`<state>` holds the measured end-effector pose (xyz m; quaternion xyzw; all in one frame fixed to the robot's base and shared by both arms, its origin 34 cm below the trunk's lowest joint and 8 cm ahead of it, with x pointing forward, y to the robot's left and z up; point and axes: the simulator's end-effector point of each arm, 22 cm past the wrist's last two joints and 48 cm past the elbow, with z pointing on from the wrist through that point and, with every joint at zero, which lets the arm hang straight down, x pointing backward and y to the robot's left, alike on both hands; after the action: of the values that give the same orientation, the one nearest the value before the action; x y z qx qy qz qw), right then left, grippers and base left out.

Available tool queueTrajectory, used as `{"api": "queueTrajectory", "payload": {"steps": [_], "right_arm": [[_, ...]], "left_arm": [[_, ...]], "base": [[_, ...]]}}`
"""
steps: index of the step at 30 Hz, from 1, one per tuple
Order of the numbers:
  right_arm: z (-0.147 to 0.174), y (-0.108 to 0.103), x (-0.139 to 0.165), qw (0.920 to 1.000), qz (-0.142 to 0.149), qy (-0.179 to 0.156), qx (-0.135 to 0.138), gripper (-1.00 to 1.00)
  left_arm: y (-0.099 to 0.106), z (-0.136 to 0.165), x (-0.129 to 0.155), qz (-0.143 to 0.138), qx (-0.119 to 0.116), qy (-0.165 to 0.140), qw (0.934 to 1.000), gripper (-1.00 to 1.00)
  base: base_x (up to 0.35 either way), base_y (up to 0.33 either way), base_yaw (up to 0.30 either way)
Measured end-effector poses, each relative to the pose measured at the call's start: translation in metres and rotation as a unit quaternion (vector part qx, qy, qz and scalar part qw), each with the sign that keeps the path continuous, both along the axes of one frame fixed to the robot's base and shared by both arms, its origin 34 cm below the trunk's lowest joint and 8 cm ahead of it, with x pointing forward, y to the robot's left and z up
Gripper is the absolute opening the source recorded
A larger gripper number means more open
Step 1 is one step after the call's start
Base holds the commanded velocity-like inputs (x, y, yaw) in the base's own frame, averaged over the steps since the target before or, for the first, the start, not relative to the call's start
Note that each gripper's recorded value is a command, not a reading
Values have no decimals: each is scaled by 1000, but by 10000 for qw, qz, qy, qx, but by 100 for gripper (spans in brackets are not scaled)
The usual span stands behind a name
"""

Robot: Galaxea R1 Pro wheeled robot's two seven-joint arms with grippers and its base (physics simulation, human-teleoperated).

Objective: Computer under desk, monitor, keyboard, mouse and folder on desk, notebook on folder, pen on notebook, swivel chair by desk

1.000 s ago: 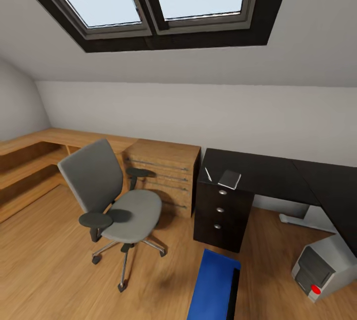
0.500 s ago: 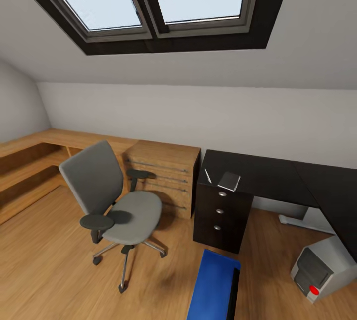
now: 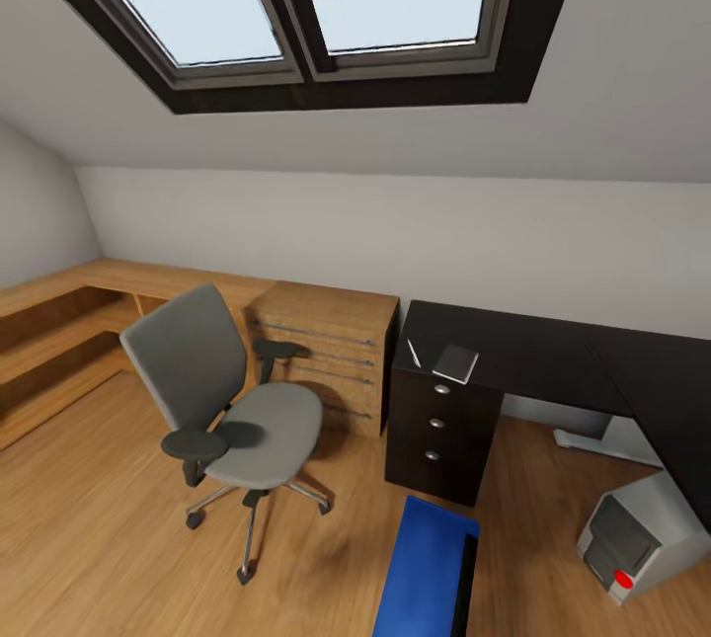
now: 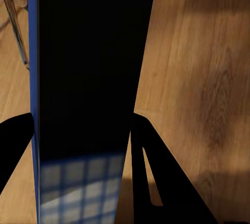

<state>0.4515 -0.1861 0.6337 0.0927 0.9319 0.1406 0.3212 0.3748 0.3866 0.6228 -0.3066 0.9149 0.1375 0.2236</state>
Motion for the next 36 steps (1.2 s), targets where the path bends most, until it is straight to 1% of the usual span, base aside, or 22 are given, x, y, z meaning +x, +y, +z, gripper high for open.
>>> {"api": "queueTrajectory", "payload": {"steps": [36], "right_arm": [[36,0,-11,10000,0,5,0,-100]], "left_arm": [[0,35,-11,0,-4,13,10000,100]], "base": [[0,0,0]]}}
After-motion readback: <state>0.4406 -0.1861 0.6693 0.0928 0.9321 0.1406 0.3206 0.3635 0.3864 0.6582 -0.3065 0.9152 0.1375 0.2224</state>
